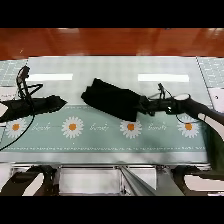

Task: Fold the shirts.

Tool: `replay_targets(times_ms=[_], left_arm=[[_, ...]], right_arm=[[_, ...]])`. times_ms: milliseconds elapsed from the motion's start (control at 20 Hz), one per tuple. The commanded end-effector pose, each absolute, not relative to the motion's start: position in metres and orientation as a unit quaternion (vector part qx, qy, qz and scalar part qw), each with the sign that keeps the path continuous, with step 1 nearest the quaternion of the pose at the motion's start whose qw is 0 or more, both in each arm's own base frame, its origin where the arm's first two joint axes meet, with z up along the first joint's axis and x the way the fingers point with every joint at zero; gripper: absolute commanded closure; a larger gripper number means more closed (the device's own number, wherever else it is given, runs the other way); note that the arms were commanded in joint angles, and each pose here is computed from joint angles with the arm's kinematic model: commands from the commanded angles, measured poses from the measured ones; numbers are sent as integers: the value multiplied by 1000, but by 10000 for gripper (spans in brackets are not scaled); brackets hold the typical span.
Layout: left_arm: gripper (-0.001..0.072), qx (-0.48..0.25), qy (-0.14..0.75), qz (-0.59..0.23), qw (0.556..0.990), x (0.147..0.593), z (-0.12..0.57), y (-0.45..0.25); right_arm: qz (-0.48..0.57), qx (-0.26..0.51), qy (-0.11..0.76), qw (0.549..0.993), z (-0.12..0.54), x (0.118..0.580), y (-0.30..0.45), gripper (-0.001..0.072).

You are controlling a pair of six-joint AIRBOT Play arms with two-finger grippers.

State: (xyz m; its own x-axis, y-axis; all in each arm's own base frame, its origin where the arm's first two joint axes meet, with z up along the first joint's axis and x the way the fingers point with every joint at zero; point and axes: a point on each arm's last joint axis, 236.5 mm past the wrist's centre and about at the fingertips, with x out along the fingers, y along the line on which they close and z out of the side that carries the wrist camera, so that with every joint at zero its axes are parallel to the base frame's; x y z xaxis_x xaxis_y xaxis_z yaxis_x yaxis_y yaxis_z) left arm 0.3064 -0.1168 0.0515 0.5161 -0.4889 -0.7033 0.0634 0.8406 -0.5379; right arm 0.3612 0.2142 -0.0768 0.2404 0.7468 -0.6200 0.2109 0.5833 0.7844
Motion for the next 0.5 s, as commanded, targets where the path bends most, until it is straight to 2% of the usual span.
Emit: replay_targets(times_ms=[0,150,250,450], left_arm=[[688,-230,458,-162,843,309,52,-116],[688,-232,462,-159,841,311,48,-115],[688,-233,469,-157,838,312,43,-115],[688,-233,472,-156,836,312,41,-115]], right_arm=[[266,335,581,692,-36,379,244,689],[278,229,587,725,18,402,234,689],[267,174,563,763,69,426,216,689],[215,130,514,820,164,452,152,690]])
